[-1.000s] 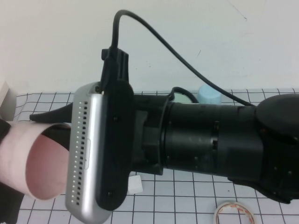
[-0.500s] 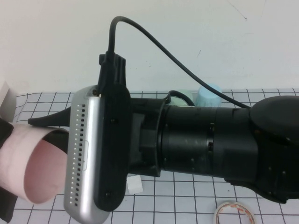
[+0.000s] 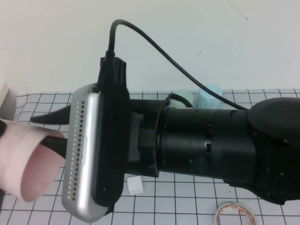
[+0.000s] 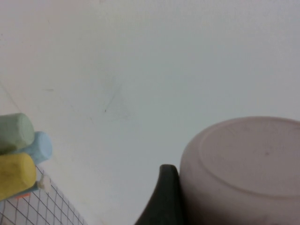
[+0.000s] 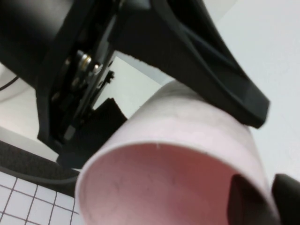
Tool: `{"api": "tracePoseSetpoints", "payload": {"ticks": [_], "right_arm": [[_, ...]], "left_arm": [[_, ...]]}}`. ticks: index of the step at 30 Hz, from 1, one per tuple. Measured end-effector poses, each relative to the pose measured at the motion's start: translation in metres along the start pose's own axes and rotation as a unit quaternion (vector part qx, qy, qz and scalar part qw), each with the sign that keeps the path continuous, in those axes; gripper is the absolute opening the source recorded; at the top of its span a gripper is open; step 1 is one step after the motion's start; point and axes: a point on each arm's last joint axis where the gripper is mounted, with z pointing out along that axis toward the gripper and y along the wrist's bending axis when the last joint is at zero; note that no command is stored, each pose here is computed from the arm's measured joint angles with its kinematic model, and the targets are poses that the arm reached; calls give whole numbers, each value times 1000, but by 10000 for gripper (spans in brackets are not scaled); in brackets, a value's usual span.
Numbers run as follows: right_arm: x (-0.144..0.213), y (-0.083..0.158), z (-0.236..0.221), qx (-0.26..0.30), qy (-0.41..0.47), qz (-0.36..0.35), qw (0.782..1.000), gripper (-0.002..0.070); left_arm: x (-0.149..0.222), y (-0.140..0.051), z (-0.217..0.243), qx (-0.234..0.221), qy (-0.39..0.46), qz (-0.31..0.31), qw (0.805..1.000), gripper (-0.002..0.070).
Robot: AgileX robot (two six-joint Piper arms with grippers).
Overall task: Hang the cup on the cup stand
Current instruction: Adjust the cup with two arms, then place the cup on the cup holder
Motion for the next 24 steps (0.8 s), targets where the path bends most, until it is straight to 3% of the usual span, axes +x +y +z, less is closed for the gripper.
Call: {"api": "tracePoseSetpoints", "payload": {"ticks": [4, 7, 19, 24], "right_arm": [[1, -1, 0, 4, 5, 18, 1000, 272], [3, -2, 0, 12, 15, 33, 999, 314], [12, 8, -27, 27, 47, 93, 994, 329], [14, 16, -62, 44, 61, 97, 992, 329]], "left_arm": [[-2, 1, 0, -4, -10, 10, 1000, 596], [-2, 1, 0, -4, -10, 13, 1000, 596], [-4, 1, 0, -10, -23, 70, 997, 596], [-8, -16, -1, 7, -37, 181, 983, 595]]}}
